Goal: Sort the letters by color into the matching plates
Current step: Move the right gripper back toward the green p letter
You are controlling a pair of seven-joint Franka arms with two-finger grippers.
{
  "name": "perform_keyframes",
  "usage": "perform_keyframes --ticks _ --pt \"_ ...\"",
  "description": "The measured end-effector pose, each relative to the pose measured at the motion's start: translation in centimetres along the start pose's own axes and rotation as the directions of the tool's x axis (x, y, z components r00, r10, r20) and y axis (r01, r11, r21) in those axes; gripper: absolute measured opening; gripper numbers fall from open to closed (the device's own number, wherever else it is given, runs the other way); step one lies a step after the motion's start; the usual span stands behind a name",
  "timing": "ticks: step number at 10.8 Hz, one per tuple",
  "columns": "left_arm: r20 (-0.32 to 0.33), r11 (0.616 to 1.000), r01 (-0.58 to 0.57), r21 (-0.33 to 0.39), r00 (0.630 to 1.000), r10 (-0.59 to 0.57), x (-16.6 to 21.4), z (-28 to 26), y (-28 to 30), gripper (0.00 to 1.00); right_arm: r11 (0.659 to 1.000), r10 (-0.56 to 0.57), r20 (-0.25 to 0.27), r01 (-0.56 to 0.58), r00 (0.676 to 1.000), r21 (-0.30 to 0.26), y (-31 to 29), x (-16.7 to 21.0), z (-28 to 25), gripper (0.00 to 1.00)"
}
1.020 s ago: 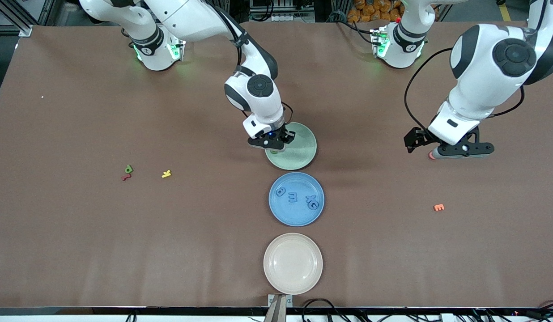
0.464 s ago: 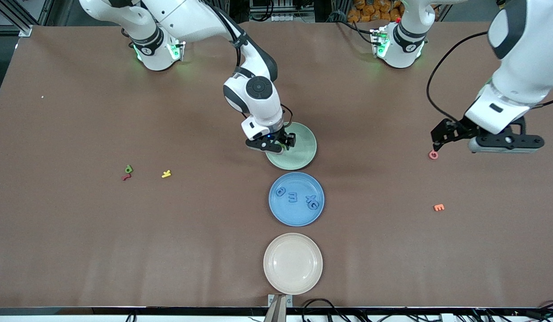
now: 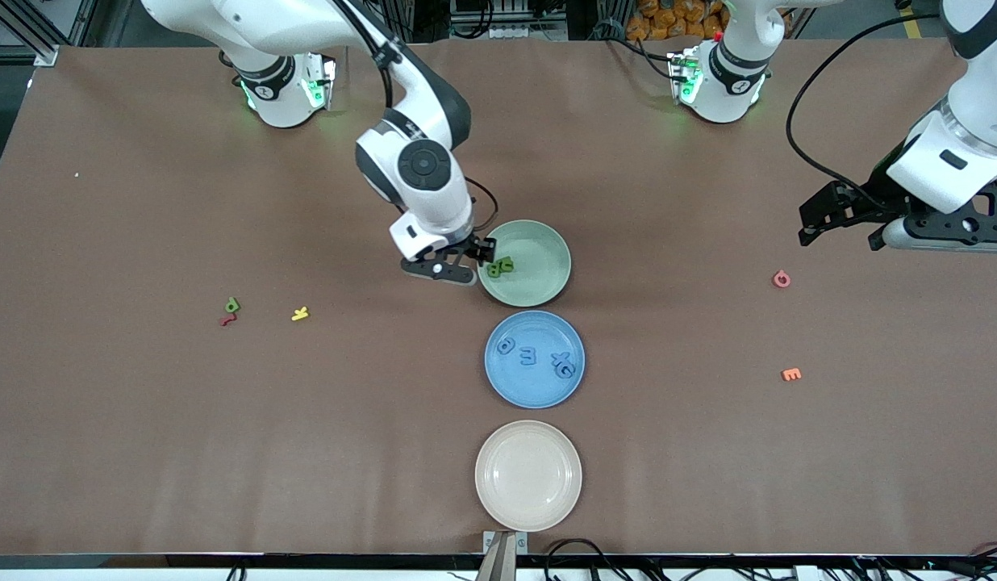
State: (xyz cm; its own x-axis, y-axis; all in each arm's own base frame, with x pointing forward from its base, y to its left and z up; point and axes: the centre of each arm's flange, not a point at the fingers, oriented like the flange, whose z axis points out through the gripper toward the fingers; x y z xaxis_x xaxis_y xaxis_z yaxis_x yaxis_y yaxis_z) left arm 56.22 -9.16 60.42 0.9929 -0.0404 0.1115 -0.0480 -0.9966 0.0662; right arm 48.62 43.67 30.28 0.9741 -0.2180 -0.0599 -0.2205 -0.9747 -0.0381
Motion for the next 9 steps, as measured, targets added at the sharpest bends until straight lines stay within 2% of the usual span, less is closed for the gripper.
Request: perform_keyframes --ticks 3,4,6,9 --pt "-0.013 1.000 -0.006 0.006 1.000 0.006 0.3 -1.0 -0.3 1.00 0.997 -0.076 0.012 0.076 0.997 -0.031 5.8 2.1 -1.5 0.73" --pt "-0.024 0.999 -0.028 0.034 0.999 0.029 0.4 -1.5 -0.6 1.00 0.991 -0.123 0.026 0.124 0.992 -0.051 8.6 2.8 -1.3 0.73" --pt "-0.043 0.998 -0.042 0.048 0.998 0.044 0.6 -2.5 -0.7 1.00 0.969 -0.230 0.067 0.235 0.971 -0.082 14.7 4.0 -0.6 0.70" --pt "-0.068 0.998 -0.046 0.046 0.996 0.049 0.8 -3.7 -0.4 1.00 0.934 -0.337 0.098 0.345 0.936 -0.089 21.0 5.7 -0.5 0.69"
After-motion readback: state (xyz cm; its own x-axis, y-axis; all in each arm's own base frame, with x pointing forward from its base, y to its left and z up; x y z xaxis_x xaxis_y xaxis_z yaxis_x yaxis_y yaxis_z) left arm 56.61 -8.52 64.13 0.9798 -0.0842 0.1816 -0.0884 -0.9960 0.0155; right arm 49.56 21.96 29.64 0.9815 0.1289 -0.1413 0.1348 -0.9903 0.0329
